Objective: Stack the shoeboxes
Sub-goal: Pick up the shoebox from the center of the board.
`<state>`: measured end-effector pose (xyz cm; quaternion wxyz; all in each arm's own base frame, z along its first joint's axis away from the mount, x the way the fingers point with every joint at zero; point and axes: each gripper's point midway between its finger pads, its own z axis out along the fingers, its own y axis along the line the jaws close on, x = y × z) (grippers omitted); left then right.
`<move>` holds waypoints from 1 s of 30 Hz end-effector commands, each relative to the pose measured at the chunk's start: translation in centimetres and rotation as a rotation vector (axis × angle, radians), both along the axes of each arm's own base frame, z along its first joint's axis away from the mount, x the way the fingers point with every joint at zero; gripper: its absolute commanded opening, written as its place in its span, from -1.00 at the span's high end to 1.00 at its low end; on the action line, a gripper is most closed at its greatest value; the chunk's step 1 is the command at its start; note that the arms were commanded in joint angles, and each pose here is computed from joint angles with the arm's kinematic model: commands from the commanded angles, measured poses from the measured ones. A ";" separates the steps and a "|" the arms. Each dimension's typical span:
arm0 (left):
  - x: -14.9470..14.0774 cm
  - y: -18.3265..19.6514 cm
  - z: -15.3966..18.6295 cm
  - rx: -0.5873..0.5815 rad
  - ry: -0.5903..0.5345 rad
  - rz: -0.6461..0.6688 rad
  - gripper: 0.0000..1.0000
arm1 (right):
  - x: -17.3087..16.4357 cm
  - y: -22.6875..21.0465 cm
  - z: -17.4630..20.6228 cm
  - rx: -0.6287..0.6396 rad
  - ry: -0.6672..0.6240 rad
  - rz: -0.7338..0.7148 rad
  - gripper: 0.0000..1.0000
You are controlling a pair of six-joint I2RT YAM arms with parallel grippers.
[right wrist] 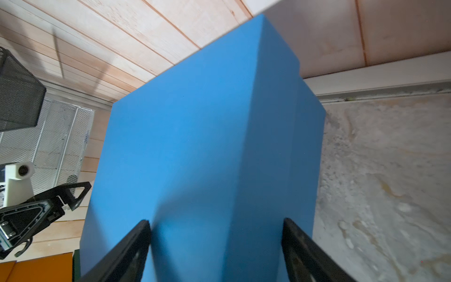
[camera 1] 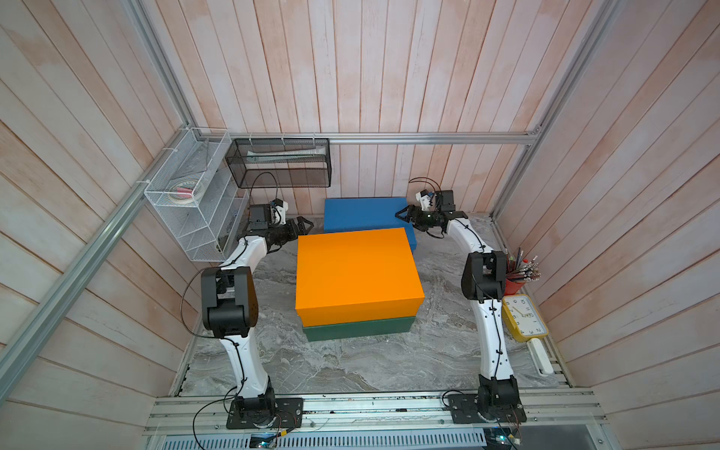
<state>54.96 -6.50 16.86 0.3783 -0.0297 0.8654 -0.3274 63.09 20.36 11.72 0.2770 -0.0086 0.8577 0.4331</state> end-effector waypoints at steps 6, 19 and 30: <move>2.2 -1.5 0.2 -0.084 -0.034 -0.015 -0.99 | -0.4 -1.0 0.7 0.063 0.052 -0.016 -0.89; 2.9 -1.7 -2.8 -0.184 0.012 0.081 -1.00 | -1.2 -2.2 2.2 0.162 0.046 0.002 -0.90; 3.7 -1.2 -2.6 -0.287 -0.018 0.126 -1.00 | -1.6 1.6 2.2 0.225 0.052 0.105 -0.89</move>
